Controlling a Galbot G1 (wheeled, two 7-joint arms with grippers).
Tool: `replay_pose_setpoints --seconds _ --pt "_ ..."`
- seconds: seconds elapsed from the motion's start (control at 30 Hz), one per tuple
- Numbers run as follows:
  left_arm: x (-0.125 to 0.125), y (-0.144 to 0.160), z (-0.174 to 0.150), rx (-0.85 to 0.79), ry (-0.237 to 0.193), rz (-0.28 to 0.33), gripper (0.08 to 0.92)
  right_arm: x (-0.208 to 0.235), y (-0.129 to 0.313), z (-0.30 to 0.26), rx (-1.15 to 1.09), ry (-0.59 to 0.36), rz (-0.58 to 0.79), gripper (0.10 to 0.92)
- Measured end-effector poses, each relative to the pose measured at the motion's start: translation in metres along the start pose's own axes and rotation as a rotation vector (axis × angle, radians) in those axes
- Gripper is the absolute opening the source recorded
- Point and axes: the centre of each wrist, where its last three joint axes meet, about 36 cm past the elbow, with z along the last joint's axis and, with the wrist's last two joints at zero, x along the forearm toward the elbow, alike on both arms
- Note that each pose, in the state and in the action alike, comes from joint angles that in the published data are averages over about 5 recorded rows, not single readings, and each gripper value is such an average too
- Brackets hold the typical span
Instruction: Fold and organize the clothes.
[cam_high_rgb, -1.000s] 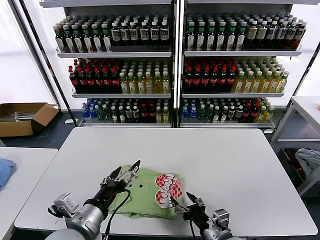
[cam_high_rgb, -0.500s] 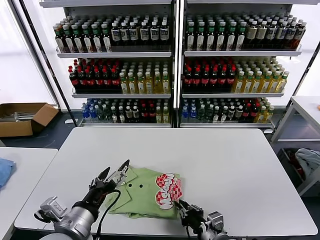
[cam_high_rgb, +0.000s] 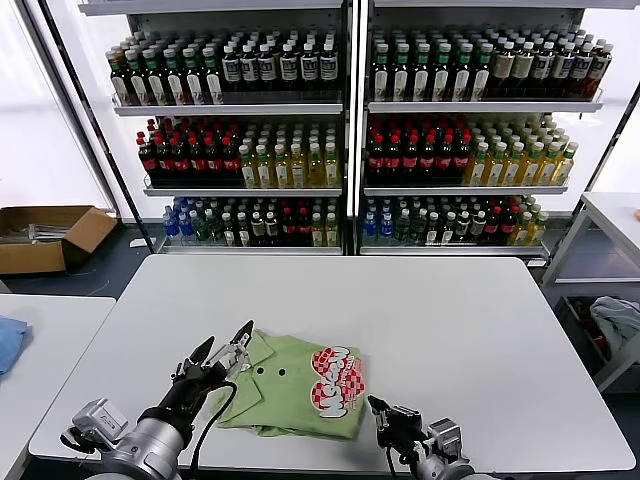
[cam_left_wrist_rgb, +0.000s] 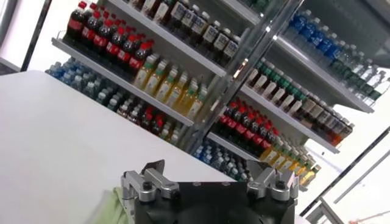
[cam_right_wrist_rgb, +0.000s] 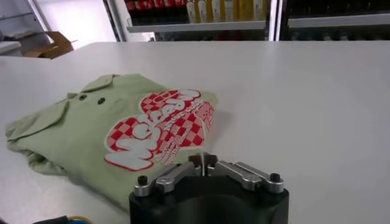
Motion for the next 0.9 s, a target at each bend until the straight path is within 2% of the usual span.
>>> replay_pose_setpoints --seconds 0.33,0.4,0.47,0.9 --pt "0.003 -0.002 0.0 -0.006 -0.007 -0.003 0.823 -0.011 0.0 0.001 -0.043 0.006 -0.026 0.478" --pt "0.003 -0.002 -0.001 -0.007 -0.007 -0.002 0.823 -0.014 0.001 0.002 -0.048 0.008 -0.03 0.502" --pt "0.003 -0.002 -0.001 -0.006 -0.007 -0.001 0.823 -0.018 0.003 0.002 -0.051 0.009 -0.033 0.483" --pt "0.001 0.0 0.001 -0.002 -0.001 -0.005 0.823 -0.029 0.007 -0.001 -0.06 0.002 -0.05 0.127"
